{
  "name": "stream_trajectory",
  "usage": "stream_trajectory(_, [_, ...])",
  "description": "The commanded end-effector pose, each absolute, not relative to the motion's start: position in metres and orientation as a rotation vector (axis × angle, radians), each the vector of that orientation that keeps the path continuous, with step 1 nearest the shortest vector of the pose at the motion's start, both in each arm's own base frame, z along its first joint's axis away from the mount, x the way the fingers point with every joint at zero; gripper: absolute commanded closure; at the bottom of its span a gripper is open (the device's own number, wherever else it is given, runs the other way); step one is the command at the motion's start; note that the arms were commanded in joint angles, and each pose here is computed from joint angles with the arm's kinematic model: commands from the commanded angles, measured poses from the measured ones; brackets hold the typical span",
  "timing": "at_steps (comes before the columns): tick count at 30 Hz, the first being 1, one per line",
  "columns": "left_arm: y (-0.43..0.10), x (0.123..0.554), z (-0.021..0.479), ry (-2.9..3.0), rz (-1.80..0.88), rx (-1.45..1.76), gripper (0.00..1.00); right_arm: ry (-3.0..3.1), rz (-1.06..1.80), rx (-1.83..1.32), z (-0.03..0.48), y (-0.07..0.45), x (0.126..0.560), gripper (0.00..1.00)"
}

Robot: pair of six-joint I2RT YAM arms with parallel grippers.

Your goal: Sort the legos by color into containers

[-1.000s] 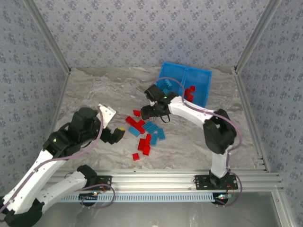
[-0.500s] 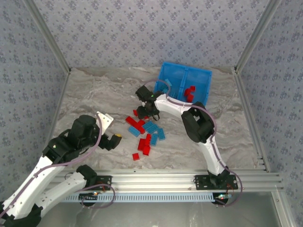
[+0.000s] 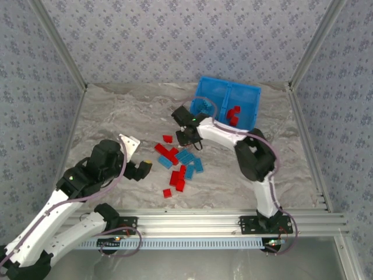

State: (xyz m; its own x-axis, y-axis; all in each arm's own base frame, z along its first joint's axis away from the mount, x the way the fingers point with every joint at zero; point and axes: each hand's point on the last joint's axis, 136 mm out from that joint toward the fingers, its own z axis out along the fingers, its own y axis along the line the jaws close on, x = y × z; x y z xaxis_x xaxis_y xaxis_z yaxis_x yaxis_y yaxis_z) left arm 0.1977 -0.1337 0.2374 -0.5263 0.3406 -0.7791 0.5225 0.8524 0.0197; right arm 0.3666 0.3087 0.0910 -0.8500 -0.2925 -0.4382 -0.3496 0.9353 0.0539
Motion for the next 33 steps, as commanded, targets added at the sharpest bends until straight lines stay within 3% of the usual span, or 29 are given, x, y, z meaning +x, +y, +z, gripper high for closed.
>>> stream_trajectory(1, [-0.136,0.221,0.257,2.146,-0.342,0.371,0.01,2.418,0.157,-0.3,0.193,0.268,0.376,0.67])
stream_trajectory(7, [-0.125,0.236,0.255,2.282,-0.345,0.126,0.01,2.262,0.04,-0.02,0.245,0.174,0.393,0.65])
stream_trajectory(13, [-0.131,0.235,0.241,2.388,-0.335,0.144,0.01,2.371,-0.045,0.14,0.205,0.104,0.441,0.65])
stream_trajectory(25, [-0.133,0.227,0.217,2.468,-0.373,0.084,0.01,2.573,-0.211,0.226,0.12,0.05,0.502,0.62])
stream_trajectory(33, [-0.139,0.239,0.204,2.501,-0.351,0.051,0.01,2.552,-0.161,0.224,0.143,0.051,0.514,0.52])
